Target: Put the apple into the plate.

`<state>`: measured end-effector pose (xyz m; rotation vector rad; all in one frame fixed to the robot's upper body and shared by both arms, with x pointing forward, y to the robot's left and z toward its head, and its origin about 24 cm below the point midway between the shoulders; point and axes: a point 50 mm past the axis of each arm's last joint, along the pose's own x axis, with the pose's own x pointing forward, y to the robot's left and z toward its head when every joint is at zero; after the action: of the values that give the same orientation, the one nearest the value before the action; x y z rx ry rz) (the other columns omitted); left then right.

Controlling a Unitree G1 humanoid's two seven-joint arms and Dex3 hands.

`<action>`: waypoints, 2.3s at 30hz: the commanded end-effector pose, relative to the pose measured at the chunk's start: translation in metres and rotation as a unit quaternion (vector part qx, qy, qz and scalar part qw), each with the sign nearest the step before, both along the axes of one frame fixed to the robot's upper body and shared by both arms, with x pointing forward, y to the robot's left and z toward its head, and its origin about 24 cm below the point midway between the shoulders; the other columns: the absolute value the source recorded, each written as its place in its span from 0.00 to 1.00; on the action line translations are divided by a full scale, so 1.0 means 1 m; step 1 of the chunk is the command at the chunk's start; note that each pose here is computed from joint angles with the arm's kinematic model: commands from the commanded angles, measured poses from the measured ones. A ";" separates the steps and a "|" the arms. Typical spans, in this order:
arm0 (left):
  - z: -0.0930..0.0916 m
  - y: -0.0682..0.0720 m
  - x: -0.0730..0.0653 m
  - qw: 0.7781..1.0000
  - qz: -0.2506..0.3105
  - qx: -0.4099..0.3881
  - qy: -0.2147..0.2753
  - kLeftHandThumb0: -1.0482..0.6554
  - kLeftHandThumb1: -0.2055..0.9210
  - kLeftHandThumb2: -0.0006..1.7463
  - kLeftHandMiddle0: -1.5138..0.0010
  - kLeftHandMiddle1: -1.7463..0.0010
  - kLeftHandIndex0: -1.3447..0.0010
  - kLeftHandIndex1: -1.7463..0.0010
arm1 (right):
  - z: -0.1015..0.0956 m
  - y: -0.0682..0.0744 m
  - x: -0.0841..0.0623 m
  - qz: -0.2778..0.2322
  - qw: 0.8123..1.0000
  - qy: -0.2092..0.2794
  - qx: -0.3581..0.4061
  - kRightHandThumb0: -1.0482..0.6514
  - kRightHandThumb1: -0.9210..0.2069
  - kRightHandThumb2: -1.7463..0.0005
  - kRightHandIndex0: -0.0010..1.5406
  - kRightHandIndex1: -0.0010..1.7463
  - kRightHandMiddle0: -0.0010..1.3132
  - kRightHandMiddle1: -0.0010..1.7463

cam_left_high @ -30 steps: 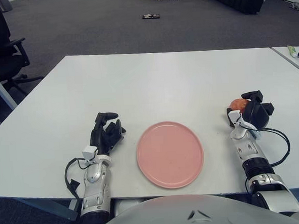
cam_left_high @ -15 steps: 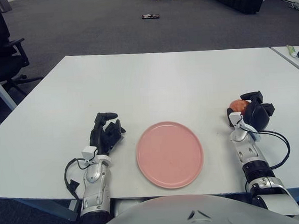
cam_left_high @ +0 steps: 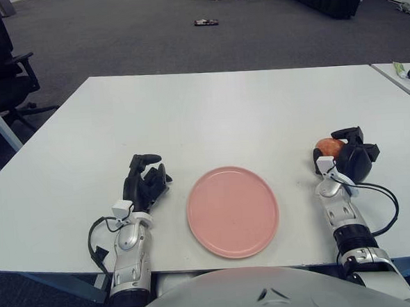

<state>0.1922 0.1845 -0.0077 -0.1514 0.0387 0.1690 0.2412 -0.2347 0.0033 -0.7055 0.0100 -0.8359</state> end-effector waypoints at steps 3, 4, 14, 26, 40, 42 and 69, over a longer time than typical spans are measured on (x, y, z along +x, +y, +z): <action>-0.003 0.000 0.001 1.000 -0.001 0.002 0.010 0.39 0.81 0.47 0.51 0.00 0.76 0.00 | 0.017 0.011 0.000 0.016 0.998 -0.057 -0.003 0.62 0.81 0.04 0.56 0.98 0.47 1.00; -0.003 0.000 0.001 1.000 -0.001 0.003 0.011 0.39 0.81 0.47 0.51 0.00 0.76 0.00 | 0.018 0.012 0.000 0.017 0.998 -0.061 -0.003 0.62 0.81 0.05 0.55 0.98 0.47 1.00; -0.002 0.000 0.001 1.000 -0.004 0.007 0.010 0.39 0.81 0.47 0.52 0.00 0.76 0.00 | 0.037 0.024 -0.008 0.042 0.993 -0.113 -0.004 0.61 0.78 0.07 0.54 0.98 0.44 1.00; -0.002 0.000 0.000 1.000 -0.004 0.007 0.013 0.39 0.82 0.47 0.53 0.00 0.76 0.00 | 0.054 0.039 -0.014 0.072 0.986 -0.150 -0.006 0.61 0.77 0.08 0.54 0.97 0.43 1.00; -0.002 -0.001 0.000 1.000 -0.002 0.004 0.015 0.39 0.82 0.47 0.52 0.00 0.76 0.00 | 0.060 0.046 -0.019 0.113 0.982 -0.152 0.002 0.61 0.75 0.09 0.54 0.96 0.43 1.00; -0.002 -0.001 0.000 1.000 -0.002 0.004 0.016 0.39 0.82 0.47 0.52 0.00 0.76 0.00 | 0.062 0.047 -0.019 0.117 0.982 -0.148 -0.002 0.61 0.75 0.10 0.54 0.95 0.42 1.00; -0.002 -0.001 -0.002 1.000 -0.002 0.005 0.014 0.39 0.81 0.47 0.51 0.00 0.76 0.00 | 0.056 0.030 -0.011 0.135 0.981 0.106 -0.087 0.09 0.33 0.70 0.00 0.00 0.00 0.00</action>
<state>0.1919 0.1842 -0.0074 -0.1399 0.0456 0.1655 0.2279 -0.2044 0.0544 -0.8935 0.0188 -0.5183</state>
